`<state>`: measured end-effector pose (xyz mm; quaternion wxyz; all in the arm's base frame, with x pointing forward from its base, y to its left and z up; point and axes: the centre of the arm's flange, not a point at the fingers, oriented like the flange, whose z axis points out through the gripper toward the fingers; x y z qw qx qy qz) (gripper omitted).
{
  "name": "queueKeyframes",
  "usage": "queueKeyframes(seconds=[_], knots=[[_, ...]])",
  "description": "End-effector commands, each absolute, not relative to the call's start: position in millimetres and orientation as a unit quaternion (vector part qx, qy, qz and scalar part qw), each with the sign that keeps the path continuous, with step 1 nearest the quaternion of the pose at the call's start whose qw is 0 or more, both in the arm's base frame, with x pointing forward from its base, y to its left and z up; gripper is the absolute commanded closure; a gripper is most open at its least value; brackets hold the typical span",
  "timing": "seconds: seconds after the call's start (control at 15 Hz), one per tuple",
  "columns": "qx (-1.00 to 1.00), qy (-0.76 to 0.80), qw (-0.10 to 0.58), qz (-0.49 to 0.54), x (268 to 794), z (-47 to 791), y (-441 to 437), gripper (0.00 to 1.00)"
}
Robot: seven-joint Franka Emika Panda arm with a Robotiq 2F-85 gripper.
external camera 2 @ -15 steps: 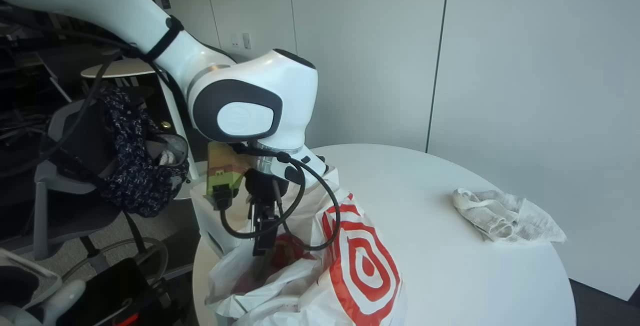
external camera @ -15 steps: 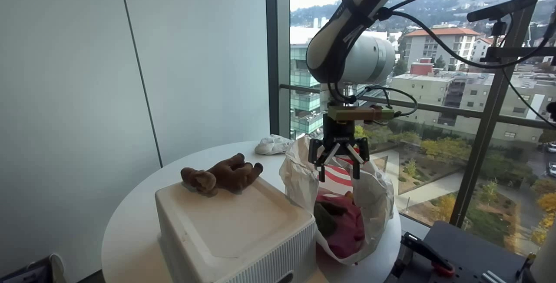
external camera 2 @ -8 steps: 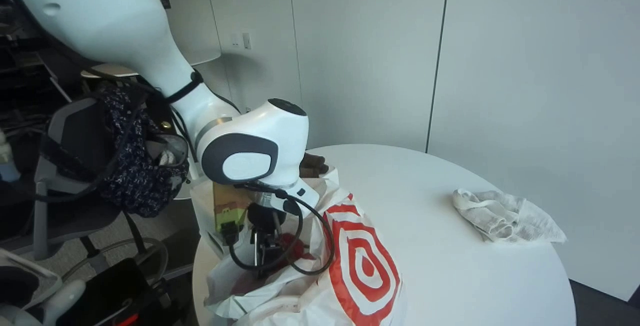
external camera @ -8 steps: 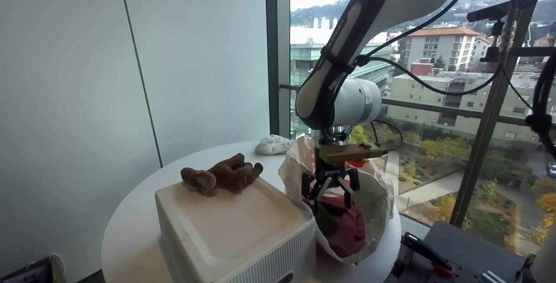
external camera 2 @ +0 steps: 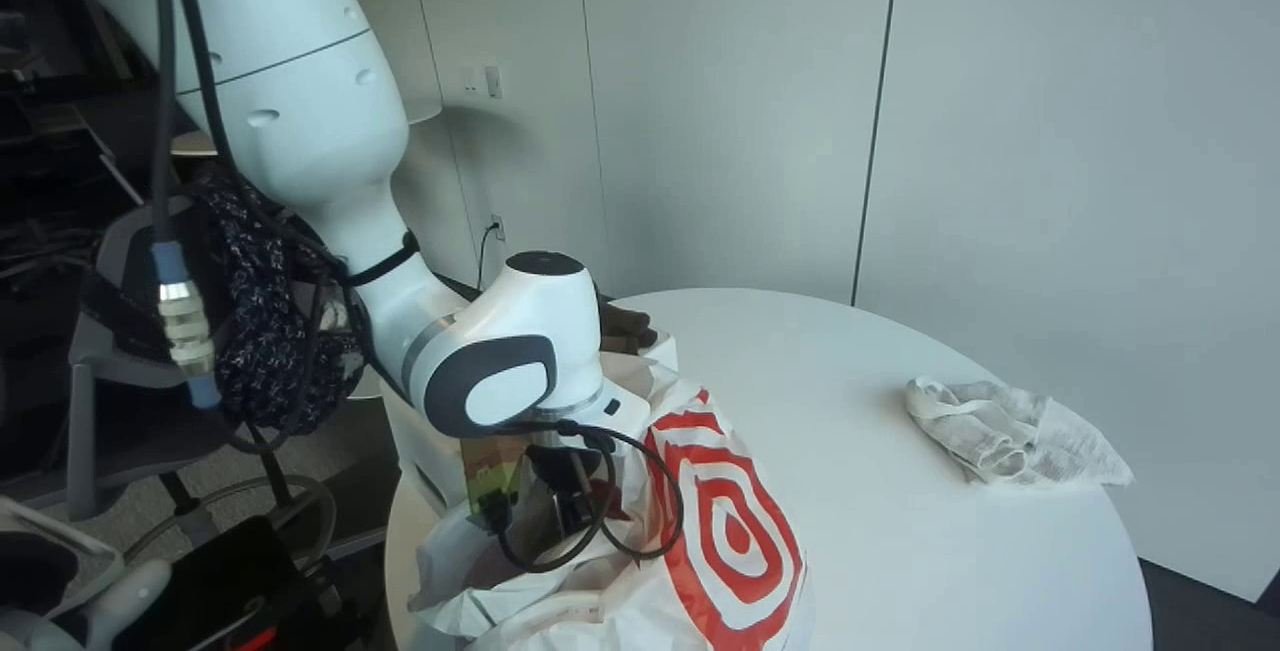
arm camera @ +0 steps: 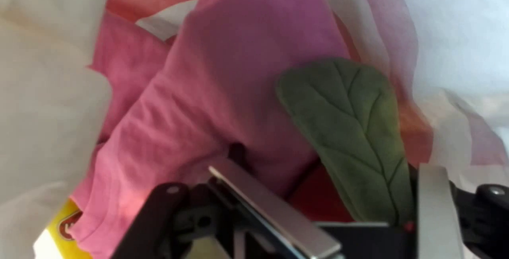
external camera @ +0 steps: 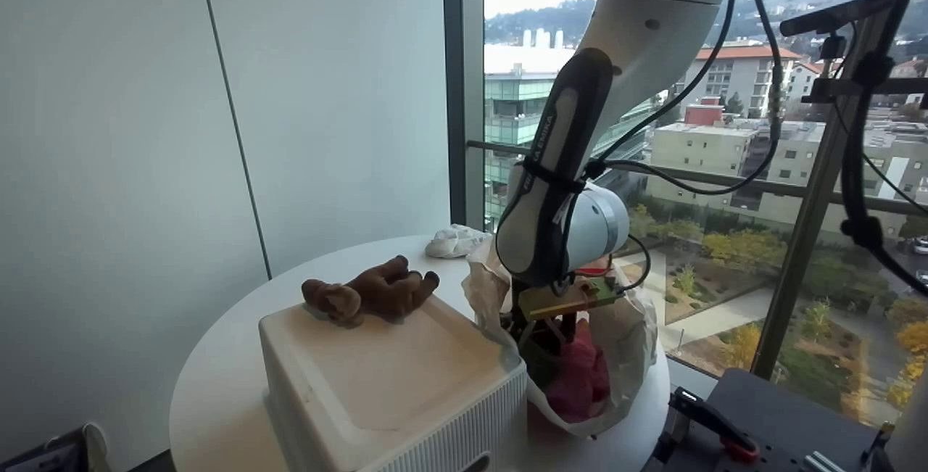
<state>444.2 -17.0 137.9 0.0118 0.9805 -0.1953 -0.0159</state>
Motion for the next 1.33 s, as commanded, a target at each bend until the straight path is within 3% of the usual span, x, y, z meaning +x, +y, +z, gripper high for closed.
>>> queueKeyframes(seconds=[0.0,0.27,0.53,0.73,0.93,1.27], knots=[[0.978,-0.204,0.033,0.018,446,144,-10,0.49],[0.976,-0.212,0.050,0.004,439,170,-9,0.78],[0.969,-0.227,0.086,-0.037,431,193,-14,0.88],[0.960,-0.235,0.103,-0.117,424,213,-20,0.81],[0.954,-0.231,0.059,-0.183,420,232,-27,0.80],[0.946,-0.269,0.029,-0.177,423,285,-50,0.83]])
